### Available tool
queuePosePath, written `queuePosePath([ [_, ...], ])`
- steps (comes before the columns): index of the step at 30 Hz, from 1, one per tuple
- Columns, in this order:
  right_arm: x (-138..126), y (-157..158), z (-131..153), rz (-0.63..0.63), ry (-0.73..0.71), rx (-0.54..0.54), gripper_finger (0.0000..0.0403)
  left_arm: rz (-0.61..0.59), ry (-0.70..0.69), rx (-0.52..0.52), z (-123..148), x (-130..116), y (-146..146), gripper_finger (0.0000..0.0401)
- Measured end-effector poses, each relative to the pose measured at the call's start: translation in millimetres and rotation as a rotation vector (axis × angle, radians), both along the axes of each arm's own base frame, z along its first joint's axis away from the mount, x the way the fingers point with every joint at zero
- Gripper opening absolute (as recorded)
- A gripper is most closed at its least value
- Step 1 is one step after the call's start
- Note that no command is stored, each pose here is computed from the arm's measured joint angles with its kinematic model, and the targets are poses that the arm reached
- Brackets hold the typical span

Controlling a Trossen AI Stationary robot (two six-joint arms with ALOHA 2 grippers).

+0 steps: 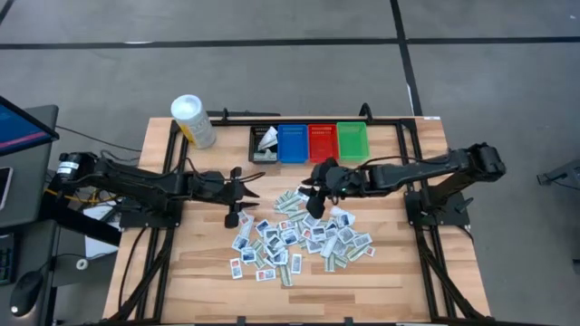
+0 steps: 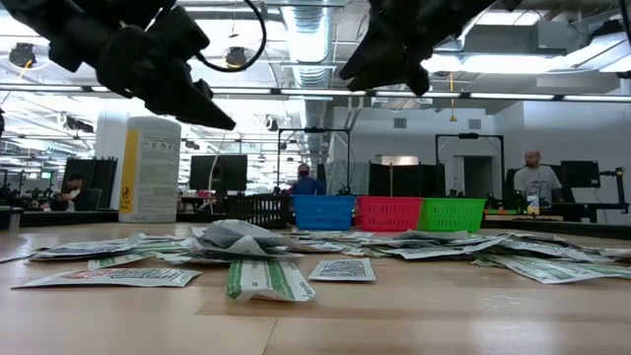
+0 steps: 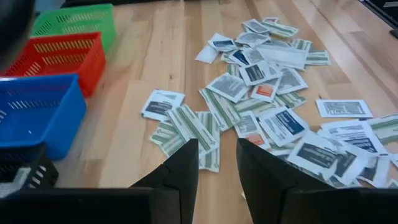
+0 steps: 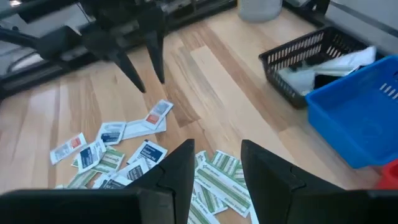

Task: Pick & Place First Aid Supplies
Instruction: Put the green bandage pack in the black bin

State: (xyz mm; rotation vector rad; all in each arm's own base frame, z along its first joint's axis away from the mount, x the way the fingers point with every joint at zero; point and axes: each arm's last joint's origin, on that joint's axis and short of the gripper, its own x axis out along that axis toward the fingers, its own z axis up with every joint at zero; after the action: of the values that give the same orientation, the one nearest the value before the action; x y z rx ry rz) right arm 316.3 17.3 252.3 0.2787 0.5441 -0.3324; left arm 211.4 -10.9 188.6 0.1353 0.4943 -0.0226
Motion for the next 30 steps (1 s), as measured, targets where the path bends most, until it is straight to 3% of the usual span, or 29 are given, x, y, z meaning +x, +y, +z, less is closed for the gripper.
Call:
queuePosePath([
  [5,19,3,-35,0.027,0.085,-0.013,0.0126,0.0,0.023,-0.035,-3,-1,-4,0.011],
  [15,39,-3,-82,0.322,0.224,0.053,0.0126,0.004,0.039,-0.05,-4,-1,-5,0.011],
  [23,46,-19,-109,0.513,0.299,-0.068,0.0126,0.014,0.034,-0.049,-4,-1,-5,0.011],
  [30,57,-29,-120,0.554,0.326,-0.139,0.0126,0.037,0.026,-0.072,-3,-1,-5,0.011],
])
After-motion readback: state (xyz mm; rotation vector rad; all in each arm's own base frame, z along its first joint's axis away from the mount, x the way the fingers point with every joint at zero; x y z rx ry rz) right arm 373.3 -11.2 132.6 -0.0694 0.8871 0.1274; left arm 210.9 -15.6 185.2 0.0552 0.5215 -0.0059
